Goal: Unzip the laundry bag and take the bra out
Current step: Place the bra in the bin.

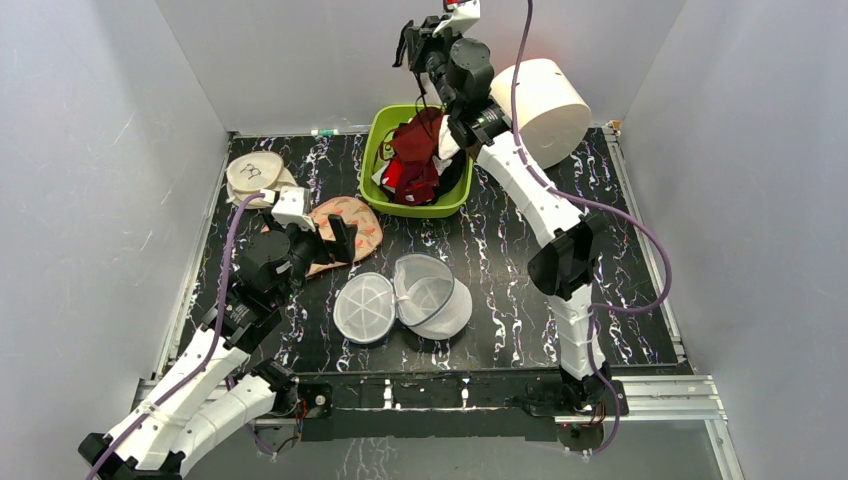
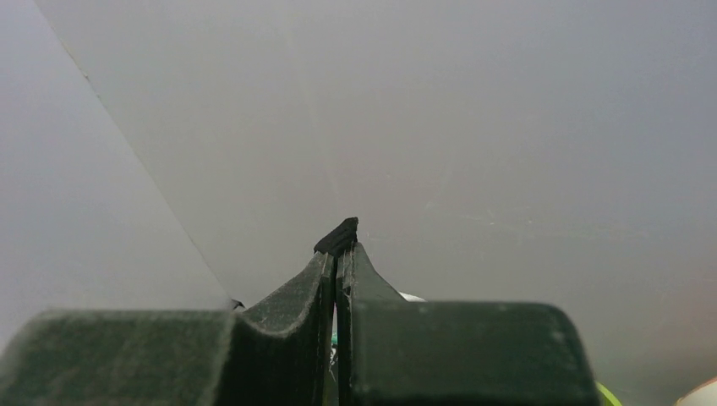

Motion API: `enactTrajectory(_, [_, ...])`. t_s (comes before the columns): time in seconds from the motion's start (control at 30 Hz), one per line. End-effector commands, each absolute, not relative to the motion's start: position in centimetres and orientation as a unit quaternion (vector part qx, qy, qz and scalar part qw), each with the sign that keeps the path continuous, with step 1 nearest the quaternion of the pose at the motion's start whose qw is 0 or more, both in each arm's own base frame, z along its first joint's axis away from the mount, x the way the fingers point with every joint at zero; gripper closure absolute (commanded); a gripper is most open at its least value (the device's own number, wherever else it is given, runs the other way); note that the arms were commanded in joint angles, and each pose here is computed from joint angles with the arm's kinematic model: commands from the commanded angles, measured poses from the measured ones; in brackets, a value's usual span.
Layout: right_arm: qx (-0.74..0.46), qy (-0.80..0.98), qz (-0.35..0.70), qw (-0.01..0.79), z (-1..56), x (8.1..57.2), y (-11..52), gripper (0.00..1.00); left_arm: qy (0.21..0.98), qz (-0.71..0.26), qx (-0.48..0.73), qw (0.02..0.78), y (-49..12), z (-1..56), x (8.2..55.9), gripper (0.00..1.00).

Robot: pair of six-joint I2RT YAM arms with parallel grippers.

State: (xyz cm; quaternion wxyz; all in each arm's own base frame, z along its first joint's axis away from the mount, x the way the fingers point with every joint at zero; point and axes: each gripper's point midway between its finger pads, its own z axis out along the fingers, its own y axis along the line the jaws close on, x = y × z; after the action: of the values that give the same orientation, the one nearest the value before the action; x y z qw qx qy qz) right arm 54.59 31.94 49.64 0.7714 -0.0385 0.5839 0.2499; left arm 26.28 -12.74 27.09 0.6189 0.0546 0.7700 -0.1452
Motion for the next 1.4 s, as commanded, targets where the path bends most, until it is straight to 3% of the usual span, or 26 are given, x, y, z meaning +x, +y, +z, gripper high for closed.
enactTrajectory(0.0, [-0.032,0.544,0.286,0.788,51.9,54.6,31.5,1.0,0.771,-0.127,0.036,0.622,-11.8,27.0,26.5,0.02])
enactTrajectory(0.23, [-0.046,0.609,0.319,0.725,44.1,57.2,34.0,1.0,0.772,-0.128,0.038,0.621,-11.9,26.9,26.6,0.02])
enactTrajectory(0.83, [-0.069,0.657,0.431,0.615,34.3,57.4,40.8,1.0,0.777,-0.126,0.04,0.615,-12.1,26.3,26.8,0.02])
enactTrajectory(1.37, [-0.038,0.79,0.246,0.561,20.1,59.3,35.7,1.0,0.777,-0.129,0.041,0.615,-12.2,26.3,26.8,0.02])
